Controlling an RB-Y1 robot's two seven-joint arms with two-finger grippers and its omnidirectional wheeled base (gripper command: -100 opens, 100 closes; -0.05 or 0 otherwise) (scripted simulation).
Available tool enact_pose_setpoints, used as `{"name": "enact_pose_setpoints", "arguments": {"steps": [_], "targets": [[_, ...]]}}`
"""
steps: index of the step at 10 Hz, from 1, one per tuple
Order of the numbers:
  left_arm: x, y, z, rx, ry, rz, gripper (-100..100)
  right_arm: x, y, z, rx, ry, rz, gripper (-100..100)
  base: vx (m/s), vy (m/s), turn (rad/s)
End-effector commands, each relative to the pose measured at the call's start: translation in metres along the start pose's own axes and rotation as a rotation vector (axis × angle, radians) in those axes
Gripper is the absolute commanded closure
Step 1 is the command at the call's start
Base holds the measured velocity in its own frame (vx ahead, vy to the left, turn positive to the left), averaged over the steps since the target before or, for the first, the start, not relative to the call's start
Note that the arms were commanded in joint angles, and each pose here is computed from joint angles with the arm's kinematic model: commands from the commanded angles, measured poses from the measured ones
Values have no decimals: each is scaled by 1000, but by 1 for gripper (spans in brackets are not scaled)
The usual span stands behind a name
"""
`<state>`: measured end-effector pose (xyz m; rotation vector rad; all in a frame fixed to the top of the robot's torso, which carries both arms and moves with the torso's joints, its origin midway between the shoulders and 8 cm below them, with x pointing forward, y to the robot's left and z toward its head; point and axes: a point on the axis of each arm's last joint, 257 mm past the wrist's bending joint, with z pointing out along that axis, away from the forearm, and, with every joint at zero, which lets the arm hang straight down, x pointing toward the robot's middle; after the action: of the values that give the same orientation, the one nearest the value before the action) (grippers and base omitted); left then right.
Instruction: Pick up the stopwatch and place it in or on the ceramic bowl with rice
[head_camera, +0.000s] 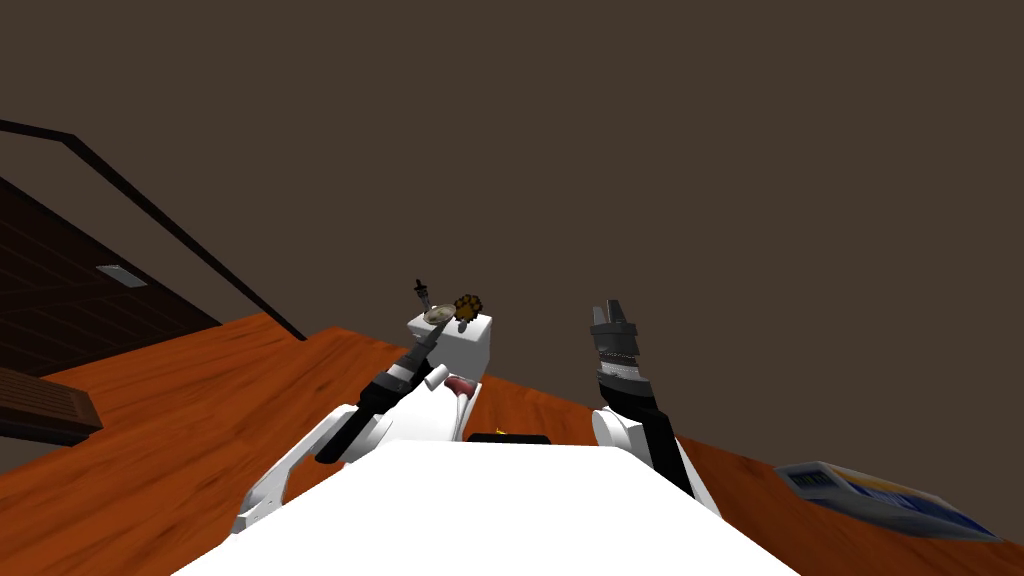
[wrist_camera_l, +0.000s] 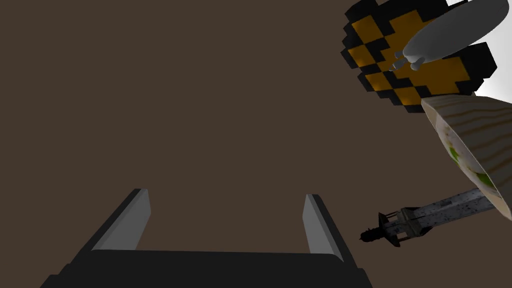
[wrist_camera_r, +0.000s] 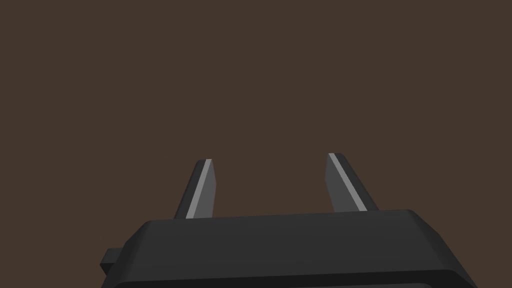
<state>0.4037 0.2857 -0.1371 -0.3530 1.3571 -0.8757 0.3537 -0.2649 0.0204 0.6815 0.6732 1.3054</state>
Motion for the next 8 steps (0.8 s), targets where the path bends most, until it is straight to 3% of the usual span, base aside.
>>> {"name": "enact_pose_setpoints", "arguments": {"steps": [1, 4, 5, 6, 8], "targets": [[6, 14, -3, -34, 48, 59, -100, 0, 0, 0, 0, 0, 0, 0, 70, -38, -30], [14, 46, -16, -104, 142, 172, -100, 0, 0, 0, 0, 0, 0, 0, 27, -25, 28], [14, 46, -16, -104, 142, 172, -100, 0, 0, 0, 0, 0, 0, 0, 7, -5, 11], [17, 57, -21, -129, 174, 212, -100, 0, 0, 0, 0, 0, 0, 0, 8, -6, 15], [17, 57, -21, -129, 174, 212, -100, 0, 0, 0, 0, 0, 0, 0, 0, 1, -3]]}}
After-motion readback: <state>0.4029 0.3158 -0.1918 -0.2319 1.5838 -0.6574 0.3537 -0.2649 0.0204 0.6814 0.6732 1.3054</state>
